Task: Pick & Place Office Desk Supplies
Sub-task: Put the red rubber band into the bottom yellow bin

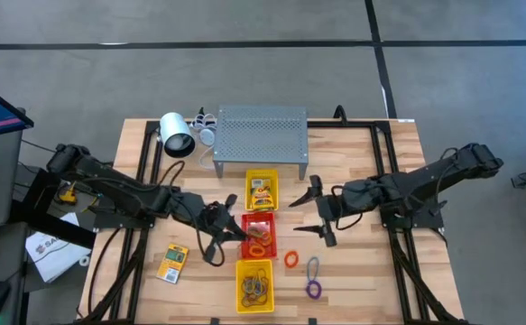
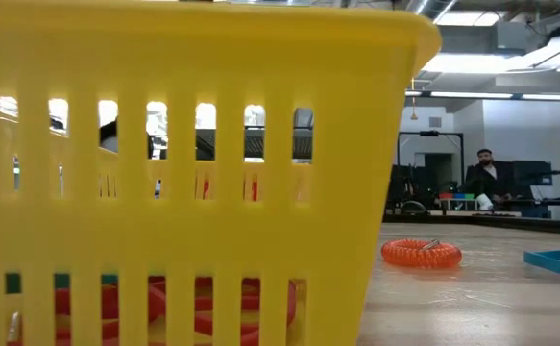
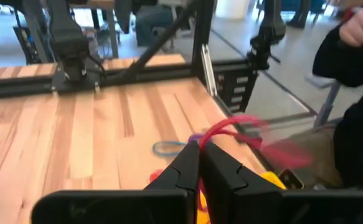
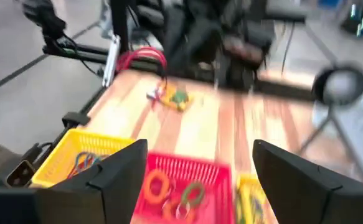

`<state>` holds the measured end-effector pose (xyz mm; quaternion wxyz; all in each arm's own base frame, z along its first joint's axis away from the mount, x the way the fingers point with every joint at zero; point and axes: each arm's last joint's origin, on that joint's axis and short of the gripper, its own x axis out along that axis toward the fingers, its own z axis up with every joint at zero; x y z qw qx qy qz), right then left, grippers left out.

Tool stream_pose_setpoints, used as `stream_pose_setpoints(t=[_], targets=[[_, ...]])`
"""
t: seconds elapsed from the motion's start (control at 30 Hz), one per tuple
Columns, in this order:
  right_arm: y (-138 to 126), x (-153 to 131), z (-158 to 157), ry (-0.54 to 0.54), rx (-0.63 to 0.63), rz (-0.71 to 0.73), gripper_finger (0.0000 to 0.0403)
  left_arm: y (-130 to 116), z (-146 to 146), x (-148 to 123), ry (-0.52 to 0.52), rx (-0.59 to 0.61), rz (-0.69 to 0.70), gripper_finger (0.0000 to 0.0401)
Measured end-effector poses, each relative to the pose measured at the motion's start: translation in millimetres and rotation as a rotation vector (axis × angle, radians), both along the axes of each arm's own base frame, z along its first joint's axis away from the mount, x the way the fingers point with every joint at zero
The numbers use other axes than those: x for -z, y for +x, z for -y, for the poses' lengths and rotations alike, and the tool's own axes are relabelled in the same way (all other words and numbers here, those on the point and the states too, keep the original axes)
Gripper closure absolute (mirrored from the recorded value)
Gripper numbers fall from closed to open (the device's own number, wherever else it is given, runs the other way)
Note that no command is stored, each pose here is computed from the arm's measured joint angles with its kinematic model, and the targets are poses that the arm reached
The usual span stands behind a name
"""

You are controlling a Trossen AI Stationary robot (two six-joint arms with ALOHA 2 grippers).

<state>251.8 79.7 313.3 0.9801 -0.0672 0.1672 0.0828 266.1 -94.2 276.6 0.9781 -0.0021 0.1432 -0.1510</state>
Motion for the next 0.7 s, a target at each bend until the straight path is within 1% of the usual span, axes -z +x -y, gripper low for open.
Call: stream_pose_setpoints(t=[0.1, 0.17, 0.33, 0.43, 0.57, 0.7], targets=[[0, 9, 2, 0.058, 0.042, -0.082, 0.0117, -2, 0, 2, 0.017, 0.003, -0.028, 0.0399], [3, 17, 1, 0.088, 0.060, -0.110, 0.0117, 0, 1, 5, 0.034, 0.017, -0.034, 0.0398], [18, 45, -5, 0.115, 0.091, -0.202, 0.0117, 8, 7, 16, 0.031, 0.082, -0.052, 0.0398], [33, 62, -12, 0.119, 0.093, -0.218, 0.0117, 12, 10, 21, 0.013, 0.142, -0.060, 0.0399], [56, 79, -22, 0.119, 0.066, -0.145, 0.0117, 16, 13, 30, 0.001, 0.189, -0.089, 0.0397], [70, 97, -26, 0.139, 0.073, -0.135, 0.0117, 18, 18, 37, -0.007, 0.251, -0.116, 0.0398]])
